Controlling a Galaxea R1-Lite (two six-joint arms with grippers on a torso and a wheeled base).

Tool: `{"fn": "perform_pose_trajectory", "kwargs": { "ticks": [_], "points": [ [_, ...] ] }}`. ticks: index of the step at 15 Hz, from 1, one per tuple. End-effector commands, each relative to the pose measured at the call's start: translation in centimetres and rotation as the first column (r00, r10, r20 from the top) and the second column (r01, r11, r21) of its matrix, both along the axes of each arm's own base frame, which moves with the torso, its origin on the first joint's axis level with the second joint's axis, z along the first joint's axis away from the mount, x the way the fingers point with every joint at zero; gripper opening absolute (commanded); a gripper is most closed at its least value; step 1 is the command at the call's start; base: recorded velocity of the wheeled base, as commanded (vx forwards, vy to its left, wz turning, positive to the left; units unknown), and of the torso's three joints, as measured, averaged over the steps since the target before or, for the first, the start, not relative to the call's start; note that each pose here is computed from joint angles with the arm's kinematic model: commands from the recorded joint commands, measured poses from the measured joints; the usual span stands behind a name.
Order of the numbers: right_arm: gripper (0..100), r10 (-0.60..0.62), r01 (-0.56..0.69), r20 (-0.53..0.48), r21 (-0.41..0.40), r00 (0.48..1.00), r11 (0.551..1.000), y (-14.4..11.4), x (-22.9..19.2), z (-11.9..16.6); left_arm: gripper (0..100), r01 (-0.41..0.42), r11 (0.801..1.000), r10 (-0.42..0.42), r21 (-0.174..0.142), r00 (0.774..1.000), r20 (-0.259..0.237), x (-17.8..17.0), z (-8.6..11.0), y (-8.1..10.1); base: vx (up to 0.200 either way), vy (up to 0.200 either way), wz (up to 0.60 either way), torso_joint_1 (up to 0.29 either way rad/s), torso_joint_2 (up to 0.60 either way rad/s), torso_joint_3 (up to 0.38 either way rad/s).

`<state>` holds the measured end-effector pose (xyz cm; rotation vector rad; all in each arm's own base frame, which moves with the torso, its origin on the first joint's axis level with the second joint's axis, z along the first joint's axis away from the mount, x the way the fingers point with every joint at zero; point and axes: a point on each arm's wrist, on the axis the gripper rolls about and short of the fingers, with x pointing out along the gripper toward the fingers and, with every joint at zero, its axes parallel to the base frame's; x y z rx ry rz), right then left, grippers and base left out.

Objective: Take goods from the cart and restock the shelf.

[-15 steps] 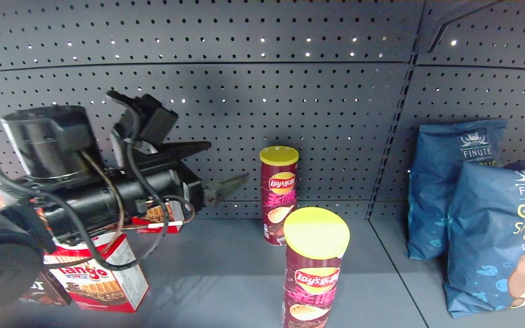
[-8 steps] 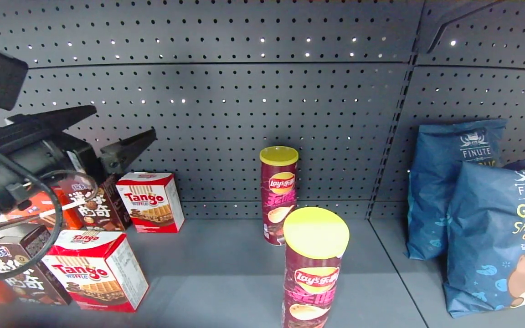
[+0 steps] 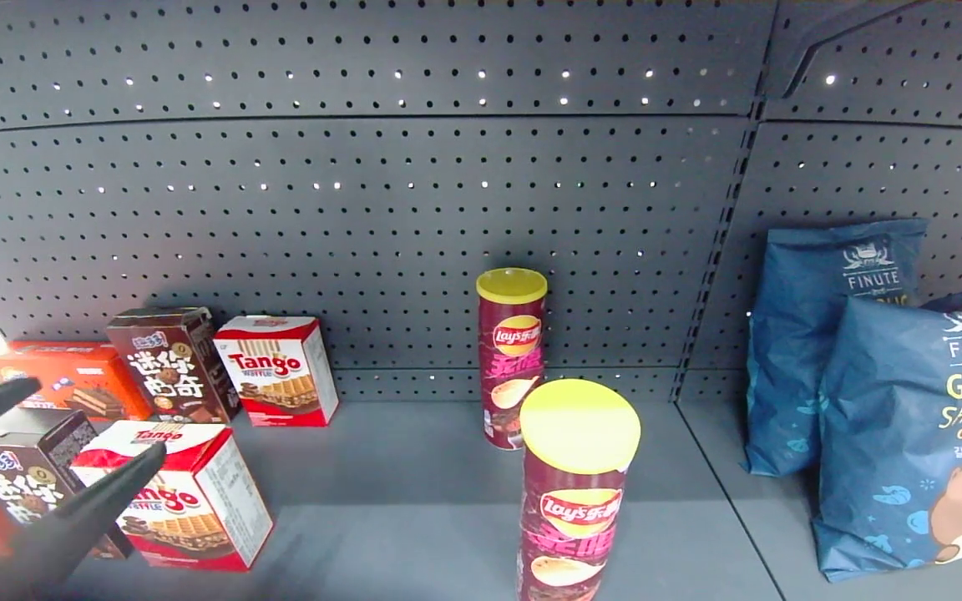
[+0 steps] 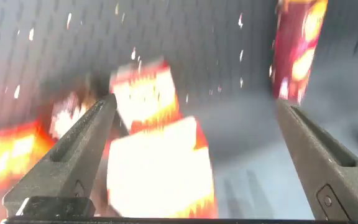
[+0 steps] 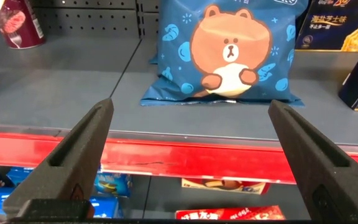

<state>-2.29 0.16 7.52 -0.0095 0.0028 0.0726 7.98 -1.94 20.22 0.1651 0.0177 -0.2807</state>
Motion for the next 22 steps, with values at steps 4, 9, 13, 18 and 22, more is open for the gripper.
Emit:
{"fn": "perform_pose_trajectory", "kwargs": {
  "ticks": [4,9,13,18,22],
  "points": [
    [100,-0.071,0.072,-0.015,0.044,0.997,0.996,-0.1,0.1,1.1,100,-0.075,0.997,0.075,-0.001,0.997,0.018,-6.2,-0.6,1.6,0.0,0.0,0.0,0.0,0.0,0.0],
    [100,0.329,-0.33,-0.029,-0.038,0.944,0.943,0.7,3.6,13.8,100,-0.078,0.997,0.078,0.005,0.997,-0.003,-5.3,0.4,1.4,0.0,0.0,0.0,0.0,0.0,0.0],
    [100,0.532,-0.574,-0.278,-0.098,0.8,0.813,2.1,7.4,10.9,100,-0.07,0.996,0.07,0.053,0.998,0.003,-4.8,0.9,1.3,0.0,0.0,0.0,0.0,0.0,0.0],
    [100,0.538,-0.629,-0.468,-0.052,0.701,0.775,5.5,12.1,8.3,100,-0.067,0.996,0.069,0.062,0.997,-0.031,-4.4,0.2,1.2,0.0,0.0,0.0,0.0,0.0,0.0],
    [100,0.553,-0.666,-0.507,-0.057,0.661,0.744,7.1,13.2,8.3,100,-0.068,0.997,0.07,0.042,0.996,-0.046,-4.4,-0.1,1.2,0.0,0.0,0.0,0.0,0.0,0.0]
  ]
}}
